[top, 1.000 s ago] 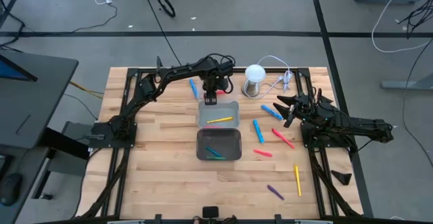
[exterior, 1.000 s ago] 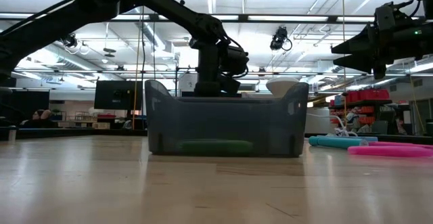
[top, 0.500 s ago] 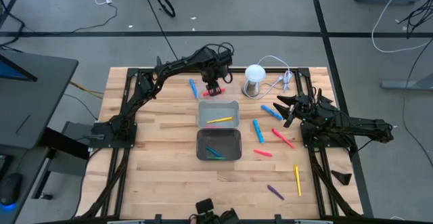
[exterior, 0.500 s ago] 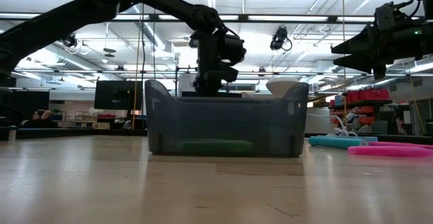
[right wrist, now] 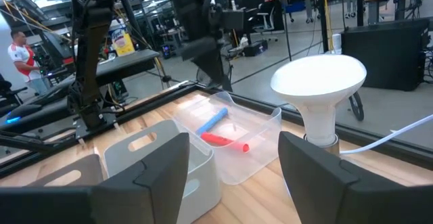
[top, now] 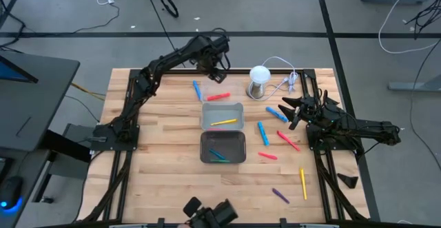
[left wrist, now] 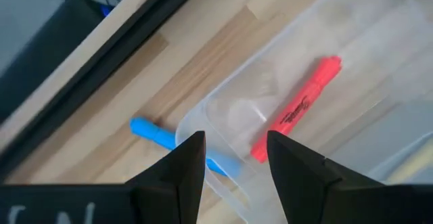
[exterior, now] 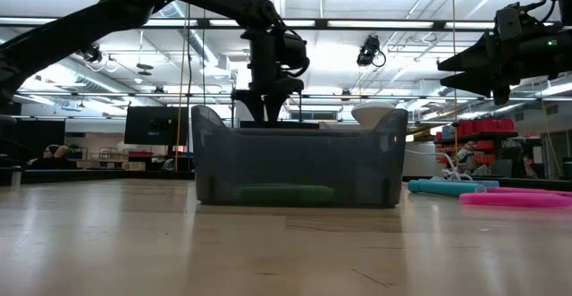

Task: Pick & Place Markers
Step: Put the blue highlighter into the transparent bin

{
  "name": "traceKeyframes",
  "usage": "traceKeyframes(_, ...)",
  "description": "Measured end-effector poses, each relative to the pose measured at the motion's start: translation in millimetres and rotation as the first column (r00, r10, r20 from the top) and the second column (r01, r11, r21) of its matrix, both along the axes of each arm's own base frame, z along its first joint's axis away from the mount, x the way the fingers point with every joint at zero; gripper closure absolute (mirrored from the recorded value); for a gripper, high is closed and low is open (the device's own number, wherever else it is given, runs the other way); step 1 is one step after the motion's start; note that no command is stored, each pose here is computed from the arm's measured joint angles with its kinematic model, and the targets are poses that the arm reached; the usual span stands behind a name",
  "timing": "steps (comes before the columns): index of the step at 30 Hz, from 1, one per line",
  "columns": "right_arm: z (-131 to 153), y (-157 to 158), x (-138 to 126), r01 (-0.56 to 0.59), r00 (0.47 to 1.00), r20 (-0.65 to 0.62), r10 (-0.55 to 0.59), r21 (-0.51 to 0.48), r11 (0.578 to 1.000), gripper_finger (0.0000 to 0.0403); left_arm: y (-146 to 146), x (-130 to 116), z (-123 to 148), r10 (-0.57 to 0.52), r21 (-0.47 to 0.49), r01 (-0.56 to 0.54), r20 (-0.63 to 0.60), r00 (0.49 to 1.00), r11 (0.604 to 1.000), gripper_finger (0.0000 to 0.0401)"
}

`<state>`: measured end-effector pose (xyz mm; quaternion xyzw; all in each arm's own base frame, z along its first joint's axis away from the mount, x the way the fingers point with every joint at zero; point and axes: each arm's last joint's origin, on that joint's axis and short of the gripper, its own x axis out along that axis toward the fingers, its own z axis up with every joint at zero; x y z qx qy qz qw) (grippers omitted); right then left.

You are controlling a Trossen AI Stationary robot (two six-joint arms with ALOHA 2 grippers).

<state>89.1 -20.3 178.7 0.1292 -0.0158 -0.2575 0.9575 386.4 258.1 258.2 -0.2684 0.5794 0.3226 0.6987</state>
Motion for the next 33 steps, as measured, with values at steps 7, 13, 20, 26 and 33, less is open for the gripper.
traceKeyframes(7,0,0,0,0.000,1.000,0.000,0.000,0.000,1.000,0.0172,10,-14,16,0.173,-0.017,-0.172,0.056,0.983,0.985,0.0236)
traceKeyframes(13,0,0,0,0.000,1.000,0.000,0.000,0.000,1.000,0.0172,20,-28,22,0.322,-0.091,-0.315,0.074,0.944,0.945,0.0236)
traceKeyframes(20,0,0,0,0.000,1.000,0.000,0.000,0.000,1.000,0.0172,34,-41,22,0.464,-0.130,-0.453,0.072,0.883,0.882,0.0236)
traceKeyframes(26,0,0,0,0.000,1.000,0.000,0.000,0.000,1.000,0.0172,47,-47,22,0.576,-0.145,-0.561,0.106,0.810,0.815,0.0236)
traceKeyframes(33,0,0,0,0.000,1.000,0.000,0.000,0.000,1.000,0.0172,55,-55,22,0.666,-0.192,-0.642,0.108,0.738,0.742,0.0236)
